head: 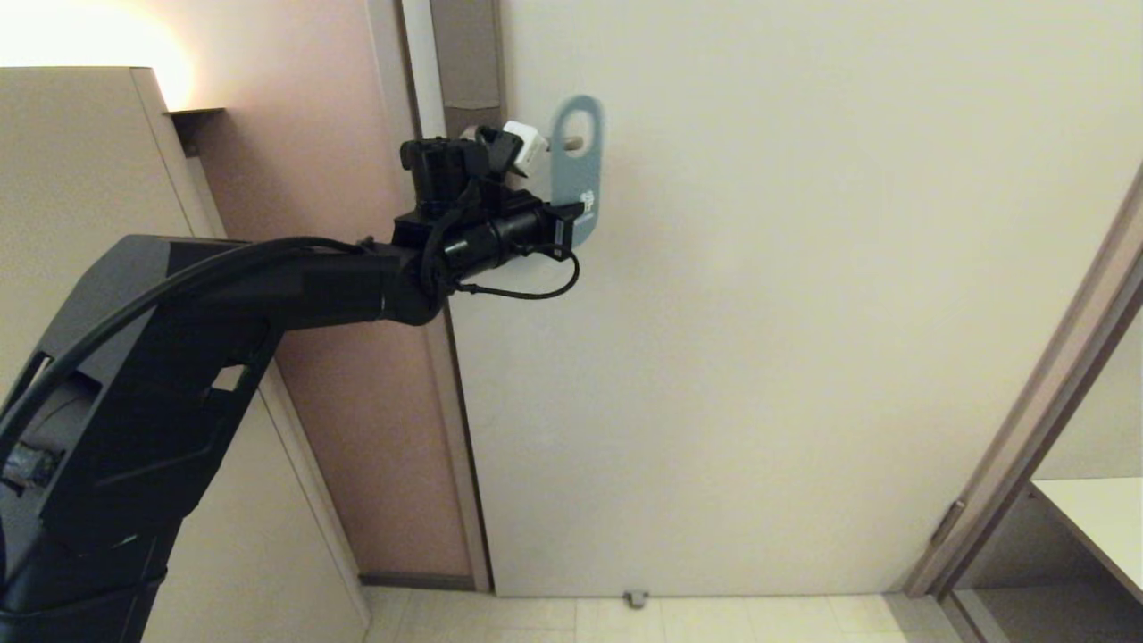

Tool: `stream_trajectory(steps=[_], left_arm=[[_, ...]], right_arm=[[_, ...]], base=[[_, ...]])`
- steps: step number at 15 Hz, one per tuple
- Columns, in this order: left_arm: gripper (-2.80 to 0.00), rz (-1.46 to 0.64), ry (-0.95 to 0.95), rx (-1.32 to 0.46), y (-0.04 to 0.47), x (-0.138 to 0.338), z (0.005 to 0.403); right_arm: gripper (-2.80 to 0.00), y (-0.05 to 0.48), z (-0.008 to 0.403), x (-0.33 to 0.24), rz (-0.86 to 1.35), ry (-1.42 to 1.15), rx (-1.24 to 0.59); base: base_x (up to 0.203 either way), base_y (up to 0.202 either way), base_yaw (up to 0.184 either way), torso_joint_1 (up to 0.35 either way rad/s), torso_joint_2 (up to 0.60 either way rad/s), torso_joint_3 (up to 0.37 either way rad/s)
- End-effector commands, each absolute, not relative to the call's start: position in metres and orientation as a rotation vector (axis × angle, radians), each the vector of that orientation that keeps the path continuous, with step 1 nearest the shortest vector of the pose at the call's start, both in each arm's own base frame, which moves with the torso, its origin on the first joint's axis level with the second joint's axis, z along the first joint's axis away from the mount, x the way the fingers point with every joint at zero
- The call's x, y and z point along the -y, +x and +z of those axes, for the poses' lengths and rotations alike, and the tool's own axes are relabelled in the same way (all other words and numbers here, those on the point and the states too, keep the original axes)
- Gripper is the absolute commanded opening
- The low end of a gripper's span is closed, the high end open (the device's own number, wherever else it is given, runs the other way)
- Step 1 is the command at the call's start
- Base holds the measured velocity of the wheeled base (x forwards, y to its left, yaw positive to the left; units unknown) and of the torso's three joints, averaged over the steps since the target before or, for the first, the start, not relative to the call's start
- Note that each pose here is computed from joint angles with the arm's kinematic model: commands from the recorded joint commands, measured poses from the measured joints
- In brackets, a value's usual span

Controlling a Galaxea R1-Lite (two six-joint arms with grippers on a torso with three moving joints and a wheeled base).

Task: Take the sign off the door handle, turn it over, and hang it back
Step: Take down the sign, then hand it to the other hand

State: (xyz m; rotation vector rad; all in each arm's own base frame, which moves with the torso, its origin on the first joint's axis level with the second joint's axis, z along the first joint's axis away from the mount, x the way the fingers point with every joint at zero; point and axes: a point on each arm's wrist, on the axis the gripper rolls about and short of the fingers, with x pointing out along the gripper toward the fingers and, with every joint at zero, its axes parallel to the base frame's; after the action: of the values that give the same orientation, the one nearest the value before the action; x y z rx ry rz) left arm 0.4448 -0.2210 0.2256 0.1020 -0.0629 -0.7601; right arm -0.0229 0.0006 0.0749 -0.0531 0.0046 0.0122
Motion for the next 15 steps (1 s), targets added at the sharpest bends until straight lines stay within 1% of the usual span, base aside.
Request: stream_trajectory(steps=[1,3,10,15], left_arm=[[-2.80,-0.753,0.103,0.070,0.444,0.221,0.228],[-2.80,-0.736,0.103,0.064,0.441,0.228,0.226],[-2.80,-0.777,0.097,0.056,0.430,0.250,0.223],[-2.80,-0.845,0.075,0.063,0.399,0.278,0.236]], right_arm=[[-2.80,-0.023,0.075,-0.001,0.013,-0.054,-0.006],[-2.80,-0.023,0.075,-0.001,0.012,-0.054,-0.006],[-2.80,-0.023,0.075,-0.001,0.012,-0.054,-0.006],[-2.80,-0.023,0.075,-0.001,0.012,-0.054,-0.006]], base=[[0.000,0.000,0.000,0.000,0.00,0.000],[0.000,0.000,0.000,0.000,0.00,0.000],[0.000,0.000,0.000,0.000,0.00,0.000],[0.000,0.000,0.000,0.000,0.00,0.000]])
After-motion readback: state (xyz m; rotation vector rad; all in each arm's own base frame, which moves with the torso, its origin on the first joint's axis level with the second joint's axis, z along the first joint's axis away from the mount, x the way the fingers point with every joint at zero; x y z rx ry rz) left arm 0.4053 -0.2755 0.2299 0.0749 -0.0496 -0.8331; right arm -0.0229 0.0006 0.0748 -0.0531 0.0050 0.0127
